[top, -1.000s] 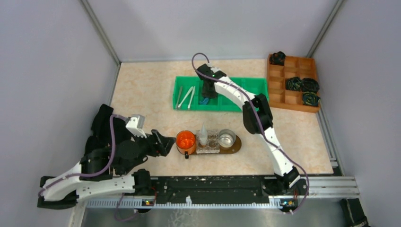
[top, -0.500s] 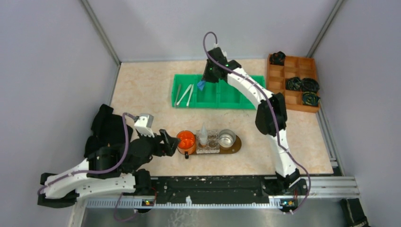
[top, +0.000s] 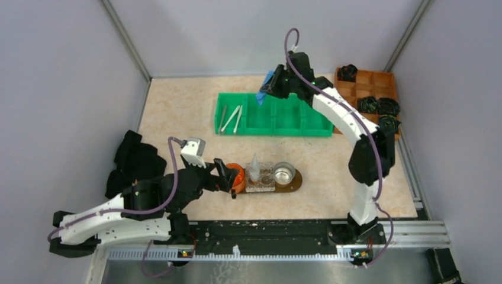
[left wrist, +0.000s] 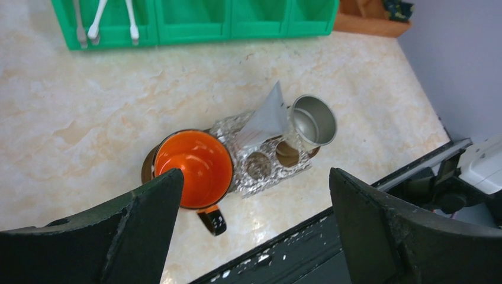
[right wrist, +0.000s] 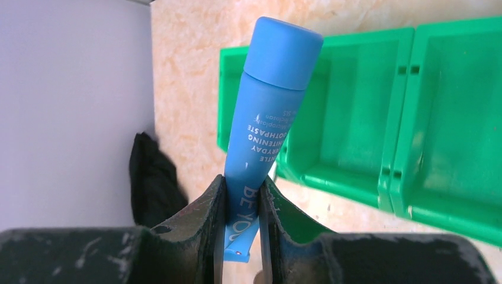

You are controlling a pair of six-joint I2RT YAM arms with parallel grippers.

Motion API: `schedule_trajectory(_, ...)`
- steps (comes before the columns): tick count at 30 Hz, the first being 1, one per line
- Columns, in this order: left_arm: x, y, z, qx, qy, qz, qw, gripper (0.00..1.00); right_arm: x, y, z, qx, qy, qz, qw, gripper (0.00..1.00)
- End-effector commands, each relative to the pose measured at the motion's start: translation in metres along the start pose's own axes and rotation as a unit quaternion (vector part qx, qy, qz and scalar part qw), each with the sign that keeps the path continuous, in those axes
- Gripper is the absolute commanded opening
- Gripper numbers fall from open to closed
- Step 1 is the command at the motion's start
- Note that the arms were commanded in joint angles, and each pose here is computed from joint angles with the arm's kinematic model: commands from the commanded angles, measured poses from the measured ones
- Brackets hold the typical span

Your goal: Prepare toiletry sets of a toothbrush and toothpaste on the tray

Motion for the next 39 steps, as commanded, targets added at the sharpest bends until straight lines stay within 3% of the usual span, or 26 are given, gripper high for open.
schedule_trajectory(1, 0.022, -0.020, -0.006, -0.044, -0.065, 0.003, 0.997, 0.99, 0.018, 0.027, 0.065, 0.108, -0.047, -0.017, 0.993, 0.04)
schedule_trajectory(4, 0.029, -0.028, -0.018, -0.028, -0.096, -0.027, 0.995, 0.86, 0.011, 0.022, 0.087, 0.125, -0.046, -0.027, 0.991, 0.04)
schedule_trajectory(5, 0.030, -0.032, -0.023, -0.021, -0.105, -0.041, 0.993, 0.78, 0.010, 0.022, 0.099, 0.130, -0.050, -0.027, 0.990, 0.04)
schedule_trajectory(8, 0.035, -0.046, -0.042, 0.009, -0.129, -0.084, 0.988, 0.41, 0.002, 0.019, 0.119, 0.138, -0.051, -0.029, 0.989, 0.04)
schedule_trajectory(9, 0.037, -0.052, -0.049, 0.017, -0.136, -0.099, 0.986, 0.39, -0.001, 0.019, 0.125, 0.143, -0.050, -0.030, 0.988, 0.04)
schedule_trajectory(17, 0.044, -0.089, -0.090, 0.050, -0.201, -0.109, 0.972, 0.54, -0.022, 0.009, 0.159, 0.157, -0.046, -0.041, 0.986, 0.05)
schedule_trajectory(21, 0.045, -0.083, -0.090, 0.037, -0.249, -0.110, 0.961, 0.78, -0.029, 0.005, 0.167, 0.163, -0.041, -0.046, 0.985, 0.05)
schedule_trajectory(24, 0.041, -0.079, -0.090, 0.028, -0.270, -0.122, 0.955, 0.86, -0.035, 0.001, 0.171, 0.170, -0.035, -0.052, 0.984, 0.05)
schedule_trajectory(39, 0.025, -0.091, -0.121, 0.009, -0.279, -0.145, 0.949, 0.88, -0.043, 0.004, 0.197, 0.195, -0.027, -0.056, 0.979, 0.05)
Point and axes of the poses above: each gripper's point midway between its finger pads, its own z axis back along the fingers, its own y axis along the line the jaws close on, x = y × z, the point moved 10 cm from there along z, back along the fingers, and after that the axes turned 1 degree about -z, right-handed, at the moved point
